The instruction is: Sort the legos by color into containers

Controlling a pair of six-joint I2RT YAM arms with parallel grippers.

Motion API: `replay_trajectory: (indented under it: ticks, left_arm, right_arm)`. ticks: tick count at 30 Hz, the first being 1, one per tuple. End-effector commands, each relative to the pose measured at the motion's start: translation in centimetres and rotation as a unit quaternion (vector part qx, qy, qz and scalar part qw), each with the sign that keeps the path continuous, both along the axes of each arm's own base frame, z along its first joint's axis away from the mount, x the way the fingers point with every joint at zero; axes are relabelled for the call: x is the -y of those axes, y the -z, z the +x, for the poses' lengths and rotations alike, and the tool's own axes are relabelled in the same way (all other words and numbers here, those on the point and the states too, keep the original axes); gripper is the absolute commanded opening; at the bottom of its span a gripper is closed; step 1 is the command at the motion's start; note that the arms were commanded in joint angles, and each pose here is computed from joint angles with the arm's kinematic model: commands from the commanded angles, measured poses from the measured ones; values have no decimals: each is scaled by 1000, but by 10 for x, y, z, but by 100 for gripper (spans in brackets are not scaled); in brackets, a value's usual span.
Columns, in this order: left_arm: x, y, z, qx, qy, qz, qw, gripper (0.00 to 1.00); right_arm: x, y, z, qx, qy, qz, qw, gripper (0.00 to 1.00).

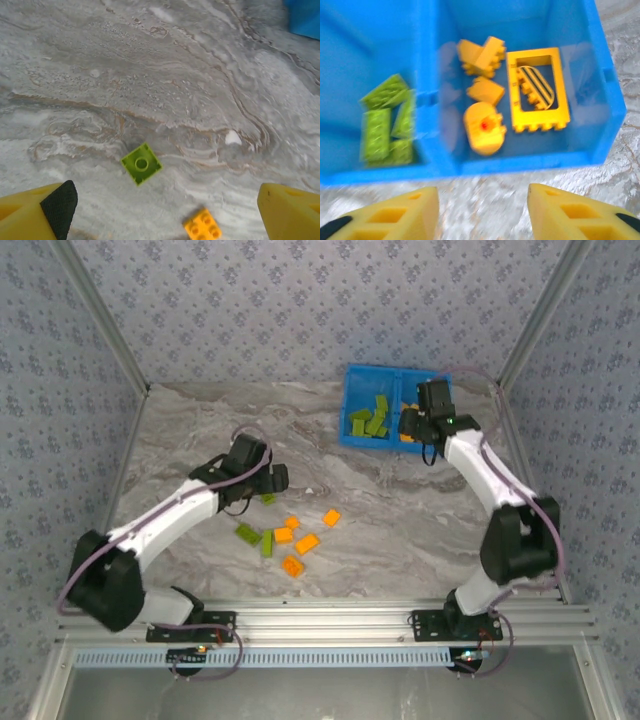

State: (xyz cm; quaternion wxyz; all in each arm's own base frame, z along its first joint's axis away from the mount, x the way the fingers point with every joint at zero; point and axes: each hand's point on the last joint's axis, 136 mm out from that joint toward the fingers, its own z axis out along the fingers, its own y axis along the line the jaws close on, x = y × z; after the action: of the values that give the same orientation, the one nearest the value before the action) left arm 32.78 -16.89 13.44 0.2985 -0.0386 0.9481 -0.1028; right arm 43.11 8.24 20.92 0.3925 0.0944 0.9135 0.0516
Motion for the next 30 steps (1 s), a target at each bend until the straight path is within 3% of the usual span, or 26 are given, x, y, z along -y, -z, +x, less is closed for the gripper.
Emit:
replay_trajectory:
  ticks: [1,4,9,16,30]
  left_arm:
    - [11,12,18,-45,-22,-37,998,94]
    - [19,33,29,-80,-34,-32,996,92]
    - [10,64,25,-118,-82,-11,990,89]
    - [-2,86,0,-143,-116,12,983,84]
    - [-7,104,-4,-153,-129,45,979,50]
  right_arm:
    - [-26,-27,-32,45,-29,21,998,66]
    - [-48,-27,-62,42,-70,19,997,82]
    - [-70,-18,-90,-1,-124,30,992,93]
    - [-81,-12,-99,-14,-150,38,988,96]
    - [-85,-12,-98,-18,-152,42,987,97]
